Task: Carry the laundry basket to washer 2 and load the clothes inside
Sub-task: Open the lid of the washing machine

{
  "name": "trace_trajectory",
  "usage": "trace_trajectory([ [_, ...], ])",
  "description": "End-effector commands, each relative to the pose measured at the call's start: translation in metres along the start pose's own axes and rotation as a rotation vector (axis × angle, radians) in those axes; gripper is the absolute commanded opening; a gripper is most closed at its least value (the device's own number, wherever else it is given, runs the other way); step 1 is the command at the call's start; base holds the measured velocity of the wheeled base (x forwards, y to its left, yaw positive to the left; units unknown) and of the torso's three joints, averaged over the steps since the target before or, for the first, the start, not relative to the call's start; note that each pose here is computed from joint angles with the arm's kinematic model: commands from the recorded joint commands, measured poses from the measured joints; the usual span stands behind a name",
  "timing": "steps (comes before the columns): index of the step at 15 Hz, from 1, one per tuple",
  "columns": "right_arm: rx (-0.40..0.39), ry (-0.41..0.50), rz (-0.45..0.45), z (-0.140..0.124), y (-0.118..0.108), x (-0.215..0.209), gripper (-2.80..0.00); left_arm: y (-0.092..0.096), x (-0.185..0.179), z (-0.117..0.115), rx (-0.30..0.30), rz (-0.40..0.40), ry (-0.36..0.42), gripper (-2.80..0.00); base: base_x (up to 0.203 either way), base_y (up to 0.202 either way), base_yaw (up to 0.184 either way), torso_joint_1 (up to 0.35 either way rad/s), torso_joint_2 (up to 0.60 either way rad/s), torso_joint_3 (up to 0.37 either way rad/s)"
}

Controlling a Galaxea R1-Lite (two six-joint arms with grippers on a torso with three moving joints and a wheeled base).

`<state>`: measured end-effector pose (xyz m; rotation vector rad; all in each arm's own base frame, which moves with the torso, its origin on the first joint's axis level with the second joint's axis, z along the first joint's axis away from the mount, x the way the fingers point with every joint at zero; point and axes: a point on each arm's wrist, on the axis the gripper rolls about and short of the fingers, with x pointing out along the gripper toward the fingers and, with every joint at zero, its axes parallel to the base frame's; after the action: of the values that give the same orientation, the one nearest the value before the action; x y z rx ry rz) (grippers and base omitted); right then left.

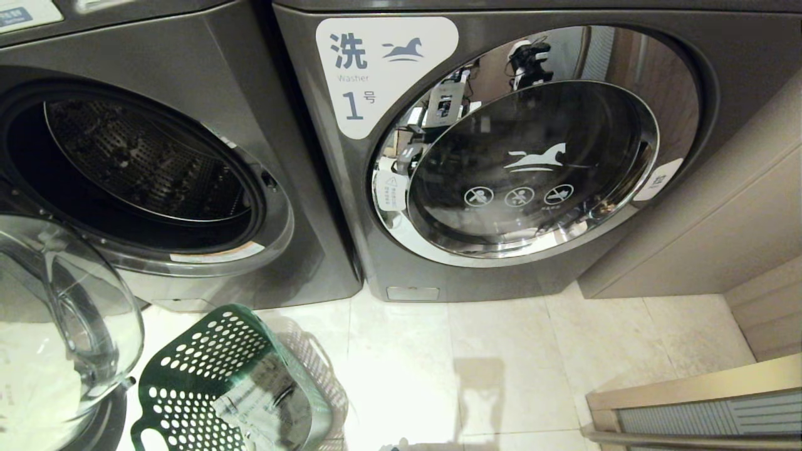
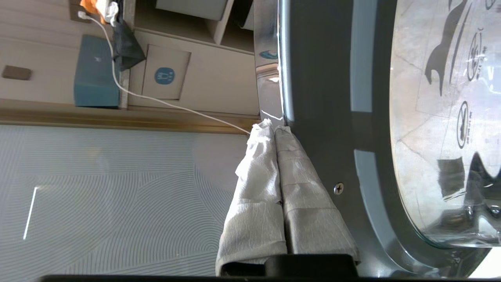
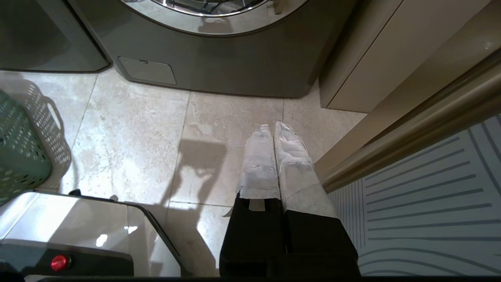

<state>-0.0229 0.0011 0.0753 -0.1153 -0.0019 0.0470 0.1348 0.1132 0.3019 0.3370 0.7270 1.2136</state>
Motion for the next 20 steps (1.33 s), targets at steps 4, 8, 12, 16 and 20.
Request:
trace_trajectory([
  [4, -0.001, 0.001, 0.001, 0.000, 0.000, 0.000, -2.80, -0.004, 0.010, 0.006, 0.008, 0.000, 0.014, -2.80, 0.000, 0.000, 0.000, 0.000, 0.00, 0.000],
  [8, -0.001, 0.001, 0.000, 0.000, 0.000, 0.000, -2.80, 0.005, 0.004, 0.021, -0.074, 0.017, -0.093, -2.80, 0.000, 0.000, 0.000, 0.000, 0.00, 0.000],
  [12, -0.001, 0.001, -0.001, 0.000, 0.000, 0.000, -2.80, 0.010, -0.003, 0.031, -0.084, 0.031, -0.221, -2.80, 0.000, 0.000, 0.000, 0.000, 0.00, 0.000],
  [16, -0.001, 0.001, 0.001, 0.000, 0.000, 0.000, -2.80, -0.003, 0.003, 0.015, -0.017, -0.050, -0.143, -2.80, 0.000, 0.000, 0.000, 0.000, 0.00, 0.000],
  [20, -0.001, 0.001, 0.001, 0.000, 0.000, 0.000, -2.80, -0.007, 0.004, 0.009, -0.023, -0.111, -0.100, -2.80, 0.000, 0.000, 0.000, 0.000, 0.00, 0.000],
])
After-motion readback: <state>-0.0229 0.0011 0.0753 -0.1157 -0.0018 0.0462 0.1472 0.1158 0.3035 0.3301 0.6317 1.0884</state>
